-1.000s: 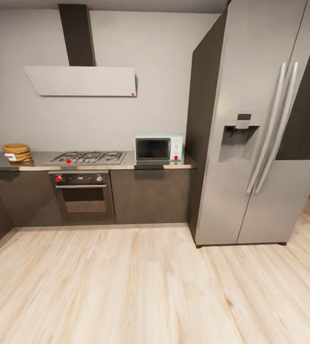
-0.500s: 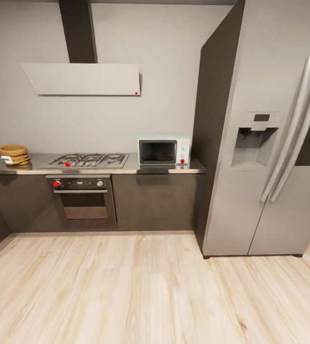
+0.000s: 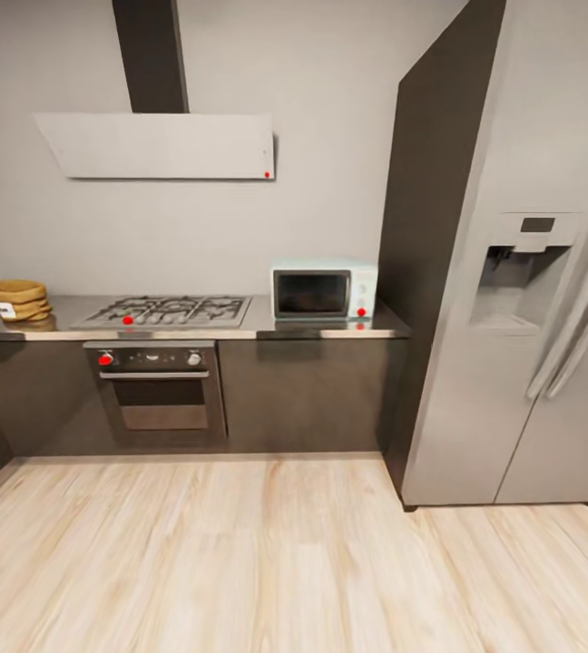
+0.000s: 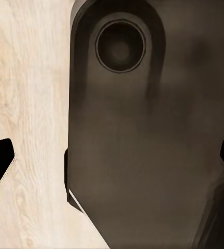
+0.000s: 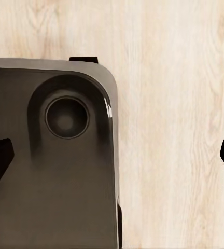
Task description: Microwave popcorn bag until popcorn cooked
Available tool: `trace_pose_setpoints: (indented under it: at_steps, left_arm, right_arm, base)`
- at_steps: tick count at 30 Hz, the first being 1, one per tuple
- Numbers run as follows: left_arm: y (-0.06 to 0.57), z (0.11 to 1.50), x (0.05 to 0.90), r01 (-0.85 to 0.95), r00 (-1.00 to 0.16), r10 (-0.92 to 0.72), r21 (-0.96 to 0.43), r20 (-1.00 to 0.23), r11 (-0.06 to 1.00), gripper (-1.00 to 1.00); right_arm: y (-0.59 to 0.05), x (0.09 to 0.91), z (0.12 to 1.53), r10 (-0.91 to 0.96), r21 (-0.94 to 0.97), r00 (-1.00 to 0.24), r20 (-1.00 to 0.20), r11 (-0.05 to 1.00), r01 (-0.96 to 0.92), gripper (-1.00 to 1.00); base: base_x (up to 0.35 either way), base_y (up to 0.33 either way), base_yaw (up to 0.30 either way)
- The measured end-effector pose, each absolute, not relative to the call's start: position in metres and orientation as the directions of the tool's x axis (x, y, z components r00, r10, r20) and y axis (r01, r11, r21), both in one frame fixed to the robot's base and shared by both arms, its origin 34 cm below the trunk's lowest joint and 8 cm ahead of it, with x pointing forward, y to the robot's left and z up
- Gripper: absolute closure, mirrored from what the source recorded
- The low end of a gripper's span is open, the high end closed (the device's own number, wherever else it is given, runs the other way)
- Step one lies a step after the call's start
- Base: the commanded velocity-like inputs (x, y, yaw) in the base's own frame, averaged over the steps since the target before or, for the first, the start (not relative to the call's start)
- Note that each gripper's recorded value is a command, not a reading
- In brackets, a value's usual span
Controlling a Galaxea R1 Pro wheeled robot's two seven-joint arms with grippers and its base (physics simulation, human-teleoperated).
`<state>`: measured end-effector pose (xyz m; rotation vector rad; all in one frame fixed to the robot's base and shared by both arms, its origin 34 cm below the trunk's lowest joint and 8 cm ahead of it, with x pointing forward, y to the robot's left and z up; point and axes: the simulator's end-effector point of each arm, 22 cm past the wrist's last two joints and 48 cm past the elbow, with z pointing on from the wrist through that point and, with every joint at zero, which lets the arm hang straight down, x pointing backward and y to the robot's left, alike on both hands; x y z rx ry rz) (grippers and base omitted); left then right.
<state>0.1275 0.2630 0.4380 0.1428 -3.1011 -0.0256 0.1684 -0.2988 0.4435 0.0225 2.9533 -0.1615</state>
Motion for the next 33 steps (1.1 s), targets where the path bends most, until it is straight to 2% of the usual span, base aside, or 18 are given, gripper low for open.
trace_pose_setpoints:
  at_steps: [33]
  left_arm:
    - [0.2630, 0.4380, 0.1275, -0.092, -0.995, -0.092, 0.018, 0.036, 0.996, -1.00]
  right_arm:
    - [-0.2988, 0.1684, 0.4435, 0.005, -0.107, -0.983, -0.183, 0.994, 0.025, -1.00]
  base:
    - [0.309, 0.001, 0.000]
